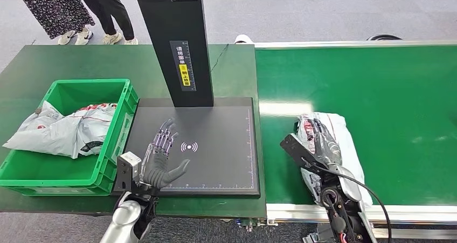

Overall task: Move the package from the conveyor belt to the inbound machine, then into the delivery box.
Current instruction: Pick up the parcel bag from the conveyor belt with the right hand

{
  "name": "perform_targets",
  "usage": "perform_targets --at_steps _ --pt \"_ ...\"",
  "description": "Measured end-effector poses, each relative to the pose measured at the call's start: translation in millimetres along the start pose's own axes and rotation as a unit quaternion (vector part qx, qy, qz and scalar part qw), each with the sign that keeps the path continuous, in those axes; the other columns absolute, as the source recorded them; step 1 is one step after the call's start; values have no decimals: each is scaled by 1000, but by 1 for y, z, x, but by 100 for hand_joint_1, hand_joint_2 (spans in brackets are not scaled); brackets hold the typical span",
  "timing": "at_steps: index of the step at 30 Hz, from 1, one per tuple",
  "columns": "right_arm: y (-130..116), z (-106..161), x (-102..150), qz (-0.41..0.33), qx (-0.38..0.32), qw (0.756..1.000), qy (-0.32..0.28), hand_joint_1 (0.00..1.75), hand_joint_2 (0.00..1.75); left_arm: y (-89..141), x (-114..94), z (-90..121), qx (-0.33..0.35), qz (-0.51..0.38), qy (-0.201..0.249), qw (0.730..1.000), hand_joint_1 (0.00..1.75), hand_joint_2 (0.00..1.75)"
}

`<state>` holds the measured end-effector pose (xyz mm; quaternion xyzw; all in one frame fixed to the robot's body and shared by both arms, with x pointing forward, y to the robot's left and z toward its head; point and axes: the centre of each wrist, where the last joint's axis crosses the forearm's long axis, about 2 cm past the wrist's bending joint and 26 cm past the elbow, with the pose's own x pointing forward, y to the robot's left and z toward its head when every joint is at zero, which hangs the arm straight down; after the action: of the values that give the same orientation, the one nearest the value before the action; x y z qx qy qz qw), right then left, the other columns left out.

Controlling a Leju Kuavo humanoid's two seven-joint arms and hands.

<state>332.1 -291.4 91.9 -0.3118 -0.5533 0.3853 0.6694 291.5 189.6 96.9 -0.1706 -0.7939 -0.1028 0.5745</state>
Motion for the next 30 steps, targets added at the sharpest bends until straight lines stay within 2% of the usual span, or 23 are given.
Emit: perform_targets --at_steps 4,11,21,25,30 --pt "7 2 -8 30 45 996 66 0 175 0 0 -1 2 -1 8 1000 0 175" --pt "29 14 -26 64 103 985 120 0 175 -1 0 -1 8 -4 13 1000 0 175" --pt "48 26 -33 68 143 978 139 1 175 -1 -1 1 16 -8 16 1000 0 175" --pt "53 26 -31 61 153 977 136 175 175 -1 -1 1 18 -8 17 1000 0 175" --pt "55 23 -27 47 161 978 121 175 175 -1 -1 1 21 -10 18 1000 0 175"
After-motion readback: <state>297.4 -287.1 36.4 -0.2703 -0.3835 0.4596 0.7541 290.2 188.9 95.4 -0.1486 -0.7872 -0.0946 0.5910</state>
